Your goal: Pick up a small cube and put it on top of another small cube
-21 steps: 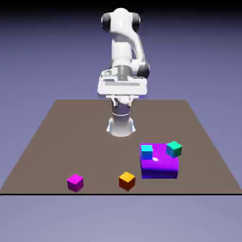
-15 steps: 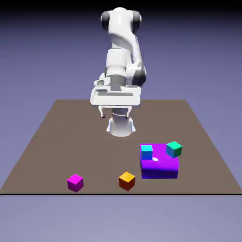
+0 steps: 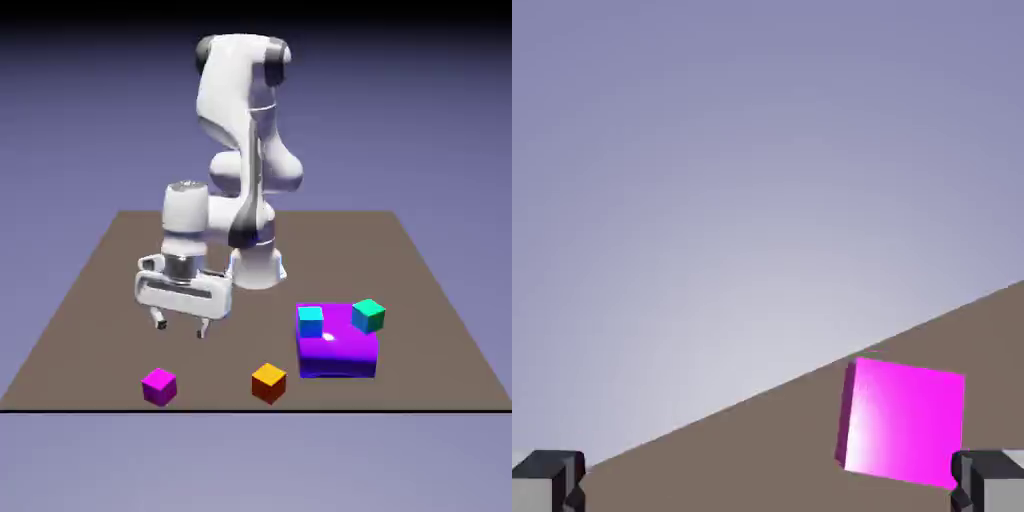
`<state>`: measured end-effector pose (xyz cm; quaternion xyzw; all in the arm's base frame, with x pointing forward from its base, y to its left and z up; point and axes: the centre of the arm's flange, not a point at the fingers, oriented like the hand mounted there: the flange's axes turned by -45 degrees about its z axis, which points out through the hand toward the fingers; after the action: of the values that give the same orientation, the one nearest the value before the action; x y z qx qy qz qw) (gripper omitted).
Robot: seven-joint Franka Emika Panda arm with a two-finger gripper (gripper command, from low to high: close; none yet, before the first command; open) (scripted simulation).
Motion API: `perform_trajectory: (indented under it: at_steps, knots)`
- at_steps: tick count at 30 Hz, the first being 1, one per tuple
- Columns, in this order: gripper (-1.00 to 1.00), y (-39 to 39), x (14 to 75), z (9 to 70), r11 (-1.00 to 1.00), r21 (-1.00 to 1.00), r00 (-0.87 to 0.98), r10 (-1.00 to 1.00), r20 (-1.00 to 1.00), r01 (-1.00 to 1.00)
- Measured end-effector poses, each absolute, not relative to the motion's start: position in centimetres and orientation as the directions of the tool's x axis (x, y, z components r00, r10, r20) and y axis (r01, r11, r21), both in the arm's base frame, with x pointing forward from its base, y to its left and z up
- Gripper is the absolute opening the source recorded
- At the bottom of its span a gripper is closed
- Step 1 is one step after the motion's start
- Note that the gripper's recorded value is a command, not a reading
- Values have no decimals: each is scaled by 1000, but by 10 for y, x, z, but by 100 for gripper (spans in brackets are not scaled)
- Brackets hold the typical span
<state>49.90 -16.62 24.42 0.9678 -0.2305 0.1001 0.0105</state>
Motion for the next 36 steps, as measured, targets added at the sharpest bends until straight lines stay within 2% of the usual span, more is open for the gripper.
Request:
perform_trajectory:
  at_steps: [4,10,11,13,18,26,36]
  knots:
    - [0,-198,498,195,-851,0,846,-522,103,-525]
    - [0,-201,502,128,-851,0,847,-522,103,-525]
    - [-100,-201,502,125,-851,0,846,-522,103,-525]
    - [-100,-201,502,125,-851,0,846,-522,103,-525]
    - [-100,-199,498,192,-851,0,846,-522,103,-525]
    - [-100,-40,495,276,-856,-104,855,-515,68,-507]
    - [-100,109,412,339,-862,-34,858,-506,85,-505]
